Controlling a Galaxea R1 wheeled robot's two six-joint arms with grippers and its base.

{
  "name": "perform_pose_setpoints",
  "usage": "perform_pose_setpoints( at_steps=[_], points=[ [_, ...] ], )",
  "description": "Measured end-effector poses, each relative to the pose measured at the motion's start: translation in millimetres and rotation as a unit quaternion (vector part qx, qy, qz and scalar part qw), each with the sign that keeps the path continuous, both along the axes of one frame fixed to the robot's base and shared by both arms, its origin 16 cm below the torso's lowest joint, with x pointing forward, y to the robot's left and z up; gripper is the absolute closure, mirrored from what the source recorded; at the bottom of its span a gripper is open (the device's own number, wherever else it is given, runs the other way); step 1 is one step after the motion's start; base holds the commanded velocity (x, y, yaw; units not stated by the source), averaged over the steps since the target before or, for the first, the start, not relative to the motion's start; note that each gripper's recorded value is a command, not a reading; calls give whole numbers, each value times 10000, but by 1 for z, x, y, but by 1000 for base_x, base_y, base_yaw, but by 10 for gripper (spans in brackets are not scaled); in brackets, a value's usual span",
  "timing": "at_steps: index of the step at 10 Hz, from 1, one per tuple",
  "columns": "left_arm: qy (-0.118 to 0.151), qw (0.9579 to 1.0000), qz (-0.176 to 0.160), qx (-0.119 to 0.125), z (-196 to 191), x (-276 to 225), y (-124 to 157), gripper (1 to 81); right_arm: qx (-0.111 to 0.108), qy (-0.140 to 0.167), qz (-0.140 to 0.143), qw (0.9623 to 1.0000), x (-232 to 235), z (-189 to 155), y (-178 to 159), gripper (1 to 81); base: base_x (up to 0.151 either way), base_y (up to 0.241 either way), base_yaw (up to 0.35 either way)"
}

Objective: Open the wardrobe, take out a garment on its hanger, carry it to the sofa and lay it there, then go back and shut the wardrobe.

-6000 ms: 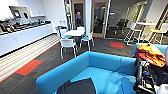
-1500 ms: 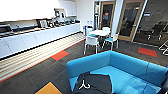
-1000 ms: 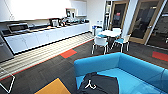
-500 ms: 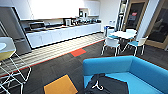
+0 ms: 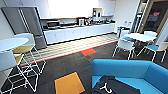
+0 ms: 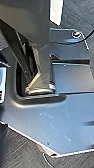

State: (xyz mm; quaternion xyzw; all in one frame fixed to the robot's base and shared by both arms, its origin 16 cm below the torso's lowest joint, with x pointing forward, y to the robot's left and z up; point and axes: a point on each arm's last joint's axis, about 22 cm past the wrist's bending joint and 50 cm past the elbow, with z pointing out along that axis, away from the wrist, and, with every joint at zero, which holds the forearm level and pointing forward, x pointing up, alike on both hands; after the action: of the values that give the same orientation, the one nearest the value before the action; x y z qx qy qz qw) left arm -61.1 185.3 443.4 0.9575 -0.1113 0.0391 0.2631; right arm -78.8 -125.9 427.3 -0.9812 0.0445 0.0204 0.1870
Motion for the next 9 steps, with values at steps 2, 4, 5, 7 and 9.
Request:
perform_pose_setpoints(
  at_steps=[2,4,5,7,9],
  points=[
    [2,10000,7,-13,0,0,-3,10,1,5,-3,10000,0,0,0,10,0,0,333],
    [39,10000,0,70,-2,-2,0,10,0,6,5,10000,0,0,0,10,0,0,333],
    [50,10000,-1,75,-2,-4,0,10,1,13,3,10000,-1,0,0,10,0,0,333],
    [-96,9999,-1,82,-2,9,0,10,0,-115,10,9999,10,-1,0,10,0,0,333],
    [-214,9997,-2,94,-3,17,-1,10,-1,-240,9,9997,19,-1,0,10,0,0,333]
  ],
)
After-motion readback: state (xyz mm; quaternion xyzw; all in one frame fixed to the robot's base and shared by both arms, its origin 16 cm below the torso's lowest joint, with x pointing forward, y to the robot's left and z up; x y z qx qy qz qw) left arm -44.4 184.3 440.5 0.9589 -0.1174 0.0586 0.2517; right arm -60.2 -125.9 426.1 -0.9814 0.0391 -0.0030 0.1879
